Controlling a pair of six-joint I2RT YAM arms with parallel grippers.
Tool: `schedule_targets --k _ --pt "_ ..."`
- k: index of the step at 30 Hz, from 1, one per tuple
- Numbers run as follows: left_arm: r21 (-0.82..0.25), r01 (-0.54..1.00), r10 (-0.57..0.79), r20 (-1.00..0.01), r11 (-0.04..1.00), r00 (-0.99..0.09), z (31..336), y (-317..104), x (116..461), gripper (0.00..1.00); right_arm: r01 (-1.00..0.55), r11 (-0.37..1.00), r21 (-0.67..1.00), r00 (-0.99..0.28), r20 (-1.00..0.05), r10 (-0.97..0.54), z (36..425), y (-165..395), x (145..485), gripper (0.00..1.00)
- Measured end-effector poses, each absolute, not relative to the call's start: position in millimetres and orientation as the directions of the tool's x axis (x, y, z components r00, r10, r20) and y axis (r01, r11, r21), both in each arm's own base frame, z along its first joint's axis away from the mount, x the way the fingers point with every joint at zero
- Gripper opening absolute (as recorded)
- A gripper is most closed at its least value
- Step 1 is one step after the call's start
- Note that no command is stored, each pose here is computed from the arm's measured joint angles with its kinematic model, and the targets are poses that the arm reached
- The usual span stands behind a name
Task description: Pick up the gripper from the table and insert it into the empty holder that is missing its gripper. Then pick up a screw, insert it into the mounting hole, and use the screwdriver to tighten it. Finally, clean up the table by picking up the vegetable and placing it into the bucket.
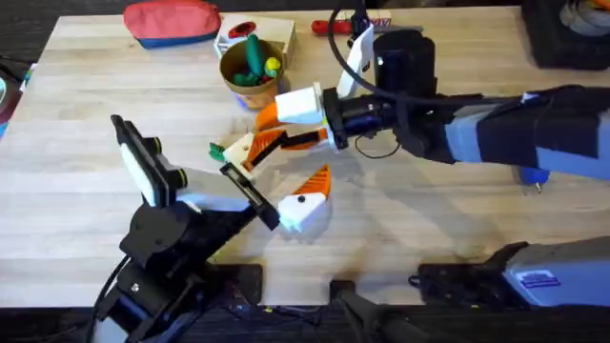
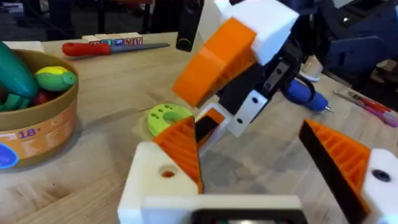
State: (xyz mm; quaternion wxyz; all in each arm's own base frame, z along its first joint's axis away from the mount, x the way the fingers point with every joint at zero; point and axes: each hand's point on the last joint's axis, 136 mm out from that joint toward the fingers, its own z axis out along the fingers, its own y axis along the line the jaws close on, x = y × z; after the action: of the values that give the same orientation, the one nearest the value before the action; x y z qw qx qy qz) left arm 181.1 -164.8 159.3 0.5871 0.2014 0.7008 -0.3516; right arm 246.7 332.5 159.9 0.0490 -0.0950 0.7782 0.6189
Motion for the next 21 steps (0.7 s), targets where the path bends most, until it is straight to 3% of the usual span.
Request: schedule_targets --k 8,13,16,21 --pt "-0.256 0.752 -0.114 -0.965 0.607 -0.236 161 -175 170 0.985 -0.357 0.256 0.898 -0.928 -0.373 0.012 162 292 296 0.992" --pt "-0.209 0.837 -0.063 -0.977 0.506 -0.206 162 -187 151 0.987 -0.409 0.378 0.831 -0.886 -0.461 0.054 162 258 335 0.993" --pt "-0.189 0.867 -0.044 -0.981 0.461 -0.191 162 -192 143 0.988 -0.405 0.492 0.771 -0.878 -0.478 0.027 152 240 347 0.993" --pt "-0.176 0.888 -0.031 -0.983 0.424 -0.180 163 -195 137 0.987 -0.453 0.670 0.588 -0.857 -0.494 -0.146 129 217 342 0.992"
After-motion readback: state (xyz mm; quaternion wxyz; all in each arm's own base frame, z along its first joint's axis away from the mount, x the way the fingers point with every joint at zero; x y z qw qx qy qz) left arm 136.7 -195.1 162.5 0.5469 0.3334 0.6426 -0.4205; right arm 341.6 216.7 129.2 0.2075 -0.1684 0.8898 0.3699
